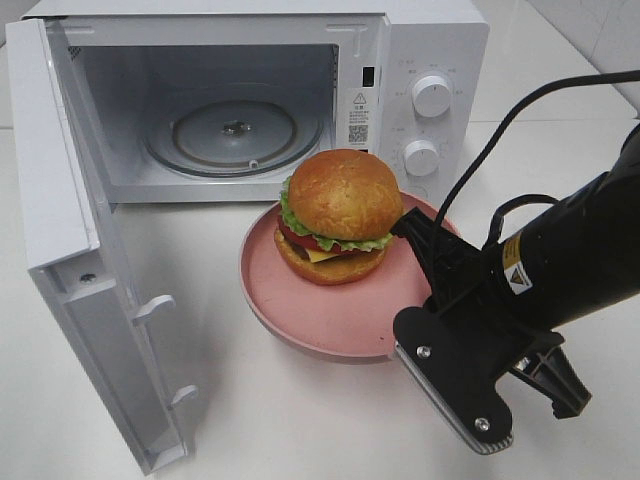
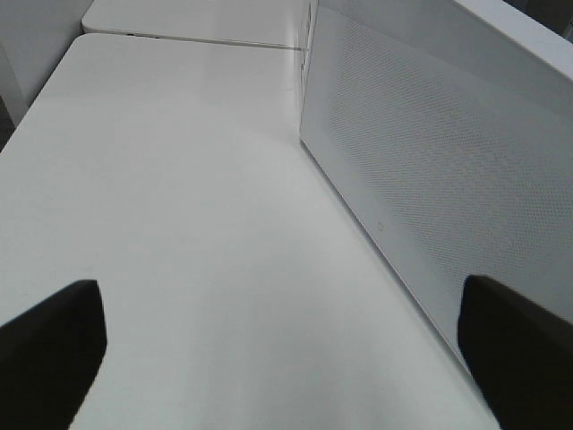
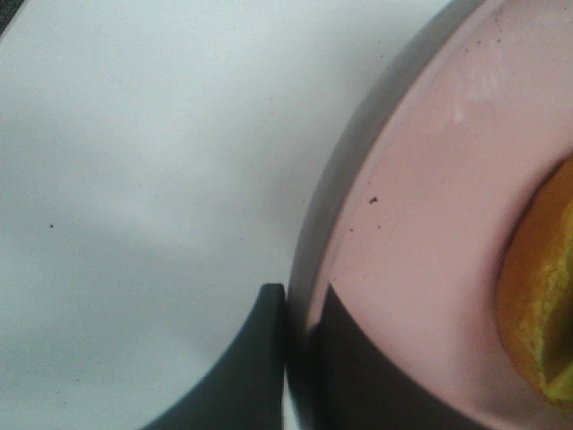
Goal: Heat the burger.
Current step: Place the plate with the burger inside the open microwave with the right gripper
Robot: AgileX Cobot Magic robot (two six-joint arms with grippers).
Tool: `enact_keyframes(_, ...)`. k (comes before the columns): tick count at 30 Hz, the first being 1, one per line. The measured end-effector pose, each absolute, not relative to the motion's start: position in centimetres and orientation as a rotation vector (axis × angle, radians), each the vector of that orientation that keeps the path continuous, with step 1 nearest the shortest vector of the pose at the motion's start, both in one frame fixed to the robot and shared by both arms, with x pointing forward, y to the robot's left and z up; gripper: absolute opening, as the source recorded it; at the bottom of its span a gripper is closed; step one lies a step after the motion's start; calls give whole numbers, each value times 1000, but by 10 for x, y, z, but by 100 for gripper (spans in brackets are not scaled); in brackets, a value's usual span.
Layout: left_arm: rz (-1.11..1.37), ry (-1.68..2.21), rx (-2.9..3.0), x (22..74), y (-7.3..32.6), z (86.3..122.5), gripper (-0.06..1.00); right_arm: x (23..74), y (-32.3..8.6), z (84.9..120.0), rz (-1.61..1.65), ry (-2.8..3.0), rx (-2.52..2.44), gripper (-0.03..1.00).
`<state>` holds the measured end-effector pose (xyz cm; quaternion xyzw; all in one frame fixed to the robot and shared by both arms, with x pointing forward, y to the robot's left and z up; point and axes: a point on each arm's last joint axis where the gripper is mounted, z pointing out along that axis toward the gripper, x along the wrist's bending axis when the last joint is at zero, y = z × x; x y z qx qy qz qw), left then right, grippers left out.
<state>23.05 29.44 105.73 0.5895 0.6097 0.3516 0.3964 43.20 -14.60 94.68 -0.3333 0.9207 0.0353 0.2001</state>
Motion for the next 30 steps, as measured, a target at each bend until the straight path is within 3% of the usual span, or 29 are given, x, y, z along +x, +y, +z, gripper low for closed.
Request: enact_keyframes(30,891,1545,1494,231,294,1057,99,475,-121,947,79,2468,-959,5)
